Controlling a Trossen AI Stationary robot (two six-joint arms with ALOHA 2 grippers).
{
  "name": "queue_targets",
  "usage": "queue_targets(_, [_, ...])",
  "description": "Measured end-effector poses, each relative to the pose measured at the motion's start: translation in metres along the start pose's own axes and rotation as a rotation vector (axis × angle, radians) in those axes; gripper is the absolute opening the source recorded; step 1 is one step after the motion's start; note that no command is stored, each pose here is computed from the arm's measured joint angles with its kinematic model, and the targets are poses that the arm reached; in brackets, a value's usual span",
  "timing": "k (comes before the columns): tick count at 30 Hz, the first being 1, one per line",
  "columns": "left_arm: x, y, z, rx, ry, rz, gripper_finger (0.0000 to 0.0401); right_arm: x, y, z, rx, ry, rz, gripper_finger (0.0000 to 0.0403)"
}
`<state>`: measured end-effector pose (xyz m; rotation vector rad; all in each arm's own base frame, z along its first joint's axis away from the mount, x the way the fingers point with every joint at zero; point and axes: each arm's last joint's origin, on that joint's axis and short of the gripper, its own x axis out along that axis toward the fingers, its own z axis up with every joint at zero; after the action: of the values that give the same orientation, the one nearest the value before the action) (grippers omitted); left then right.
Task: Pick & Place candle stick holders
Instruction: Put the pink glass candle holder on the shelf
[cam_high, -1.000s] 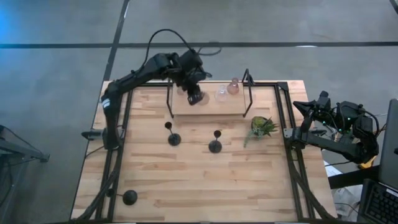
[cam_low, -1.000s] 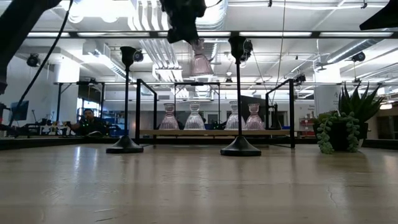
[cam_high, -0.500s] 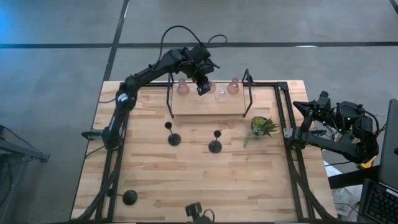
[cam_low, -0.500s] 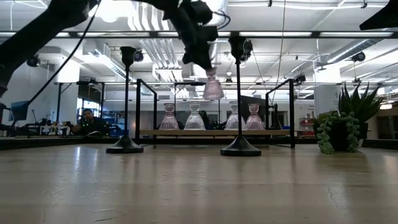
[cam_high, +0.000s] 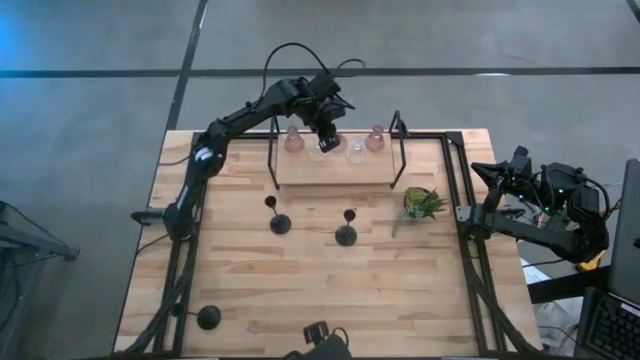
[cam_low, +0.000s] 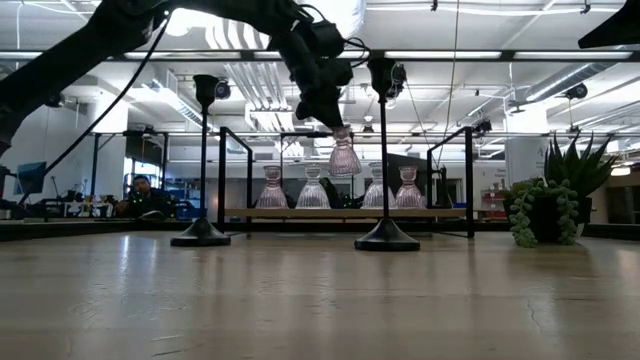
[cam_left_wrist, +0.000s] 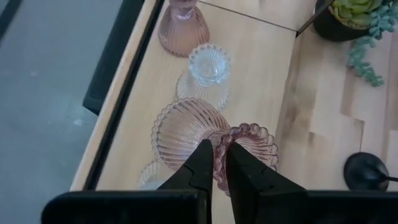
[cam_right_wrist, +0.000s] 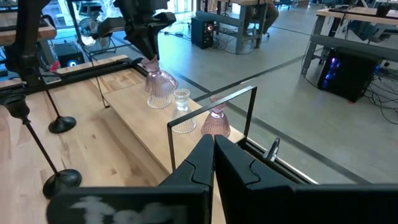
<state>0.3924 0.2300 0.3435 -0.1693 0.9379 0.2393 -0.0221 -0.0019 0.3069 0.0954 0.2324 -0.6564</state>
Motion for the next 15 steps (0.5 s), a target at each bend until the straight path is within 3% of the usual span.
queue_targets(6, [0.003,-0.005,-0.004,-0.026,0.034,-0.068,0.0028,0.0,0.0,0.0,0.0,0.0,0.0,0.0008])
queue_targets(15, [0.035,-0.014,-0.02,-0.023,0.135,-0.127,0.0028,0.0,0.0,0.0,0.0,0.0,0.0,0.0008])
